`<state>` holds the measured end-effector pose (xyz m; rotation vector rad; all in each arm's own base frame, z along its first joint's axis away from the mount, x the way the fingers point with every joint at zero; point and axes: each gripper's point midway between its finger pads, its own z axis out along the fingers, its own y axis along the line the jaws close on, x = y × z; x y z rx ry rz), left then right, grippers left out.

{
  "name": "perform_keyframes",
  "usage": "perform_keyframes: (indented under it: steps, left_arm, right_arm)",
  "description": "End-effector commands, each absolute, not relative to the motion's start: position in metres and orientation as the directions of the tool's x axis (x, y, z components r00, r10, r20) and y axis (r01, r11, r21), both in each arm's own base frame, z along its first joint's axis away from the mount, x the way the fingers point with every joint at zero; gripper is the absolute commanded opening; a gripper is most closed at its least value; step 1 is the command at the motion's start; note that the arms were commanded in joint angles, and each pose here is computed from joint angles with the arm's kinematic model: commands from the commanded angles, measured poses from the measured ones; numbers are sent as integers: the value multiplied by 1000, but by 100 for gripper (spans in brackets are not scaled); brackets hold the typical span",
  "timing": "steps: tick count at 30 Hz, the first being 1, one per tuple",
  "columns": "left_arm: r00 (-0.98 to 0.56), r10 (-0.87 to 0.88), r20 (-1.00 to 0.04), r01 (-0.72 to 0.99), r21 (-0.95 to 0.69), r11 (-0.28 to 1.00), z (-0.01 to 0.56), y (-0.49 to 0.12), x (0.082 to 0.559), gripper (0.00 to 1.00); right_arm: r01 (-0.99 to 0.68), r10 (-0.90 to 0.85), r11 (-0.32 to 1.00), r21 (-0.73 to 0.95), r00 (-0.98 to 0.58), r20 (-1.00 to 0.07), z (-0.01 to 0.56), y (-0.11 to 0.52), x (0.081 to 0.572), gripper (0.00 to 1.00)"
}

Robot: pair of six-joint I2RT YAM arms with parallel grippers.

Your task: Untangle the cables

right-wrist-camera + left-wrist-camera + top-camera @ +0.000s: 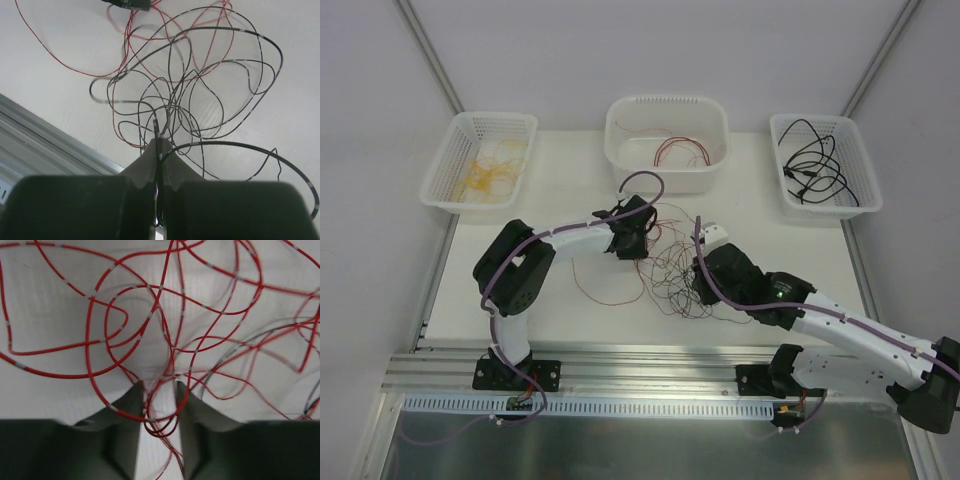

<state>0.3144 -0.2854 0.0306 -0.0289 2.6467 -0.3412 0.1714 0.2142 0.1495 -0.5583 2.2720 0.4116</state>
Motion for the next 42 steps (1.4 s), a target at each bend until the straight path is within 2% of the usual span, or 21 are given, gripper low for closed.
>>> perform_keyframes:
  steps: [1, 2, 3, 9, 15, 19, 24, 27, 31, 35, 41, 42]
  left_arm:
    - [-848, -122, -516, -32, -179, 983, 35, -264, 333, 25]
    - [-846, -117, -520, -43, -153, 987, 33, -253, 332, 2]
    - [-844, -128, -521, -57, -151, 987, 35, -244, 332, 0]
    - [-745, -250, -618, -203, -147, 968, 83, -139, 340, 0]
    - [-601, -265, -754, -267, -123, 956, 167, -51, 327, 0]
    - [-538, -211, -817, -227, -100, 969, 215, -34, 316, 0]
    - [-499, -160, -852, -240, -42, 970, 232, -14, 299, 0]
    - [-524, -164, -836, -223, -51, 973, 214, -18, 294, 0]
    - [-583, -159, -797, -90, -132, 987, 195, -48, 297, 0]
    - [-685, -147, -713, 62, -259, 964, 173, -90, 296, 0]
    - [-821, -110, -560, 144, -390, 910, 129, -135, 286, 0]
    - [-838, -89, -538, 157, -395, 905, 122, -143, 283, 2]
  right_arm:
    - [-454, -209, 883, 119, -608, -766, 163, 201, 176, 1]
    - [-434, -207, 896, 95, -597, -775, 165, 194, 179, 1]
    - [-425, -215, 902, 77, -595, -774, 167, 185, 177, 1]
    - [-261, -163, 965, 2, -608, -777, 175, 126, 189, 1]
    - [19, 33, 999, 27, -598, -801, 199, 56, 202, 1]
    - [109, 110, 992, 57, -570, -814, 217, 37, 204, 1]
    - [182, 198, 975, 125, -475, -858, 256, 22, 212, 1]
    - [122, 206, 978, 168, -462, -862, 273, 34, 220, 1]
    - [-3, 174, 979, 205, -513, -841, 277, 62, 229, 1]
    - [8, 158, 984, 179, -503, -849, 282, 59, 238, 1]
    - [40, 144, 989, 141, -464, -874, 309, 52, 259, 1]
    - [45, 143, 989, 138, -453, -880, 315, 51, 262, 1]
